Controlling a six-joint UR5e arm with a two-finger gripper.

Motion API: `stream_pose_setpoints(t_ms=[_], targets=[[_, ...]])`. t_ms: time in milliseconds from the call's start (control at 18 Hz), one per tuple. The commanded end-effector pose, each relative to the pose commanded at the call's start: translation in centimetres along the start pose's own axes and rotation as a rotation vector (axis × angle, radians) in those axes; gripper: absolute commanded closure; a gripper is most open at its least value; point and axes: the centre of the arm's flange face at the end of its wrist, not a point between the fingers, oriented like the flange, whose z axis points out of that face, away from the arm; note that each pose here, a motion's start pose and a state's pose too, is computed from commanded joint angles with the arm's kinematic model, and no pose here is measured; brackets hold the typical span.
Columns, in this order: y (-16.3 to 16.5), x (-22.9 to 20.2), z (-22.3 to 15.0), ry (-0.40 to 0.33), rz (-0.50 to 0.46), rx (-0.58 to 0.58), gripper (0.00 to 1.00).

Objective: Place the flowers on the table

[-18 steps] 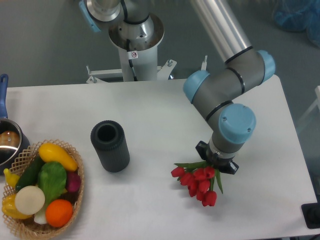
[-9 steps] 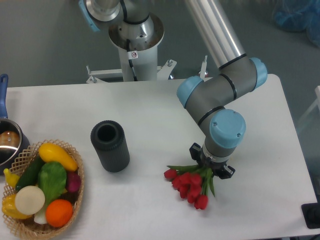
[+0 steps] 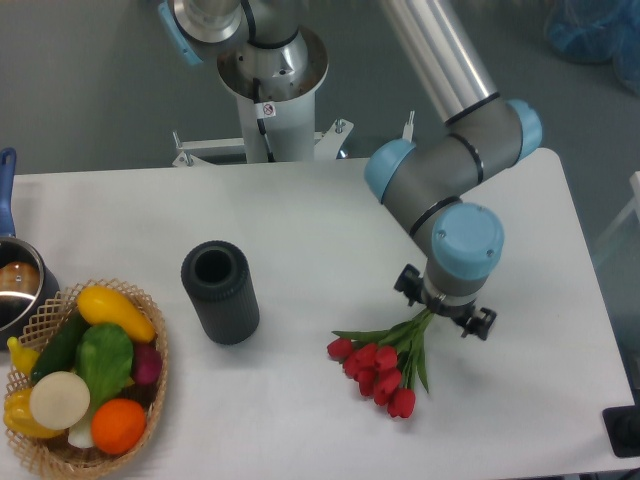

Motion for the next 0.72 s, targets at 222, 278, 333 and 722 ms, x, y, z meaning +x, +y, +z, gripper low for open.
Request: stream_pose_setpoints(t_ms=[222,278,333,722], targets=[[0.9,-1.6,-1.7,-0.062,0.052,0.035,0.0],[1.6,-2.2,-1.7,-0.063,0.055,0.061,0.0],[2.6,-2.7,-1.6,-0.059,0.063,0.08,0.0],[3.1,-3.2,-2.9,-0.088,0.115,0.09,0.0]])
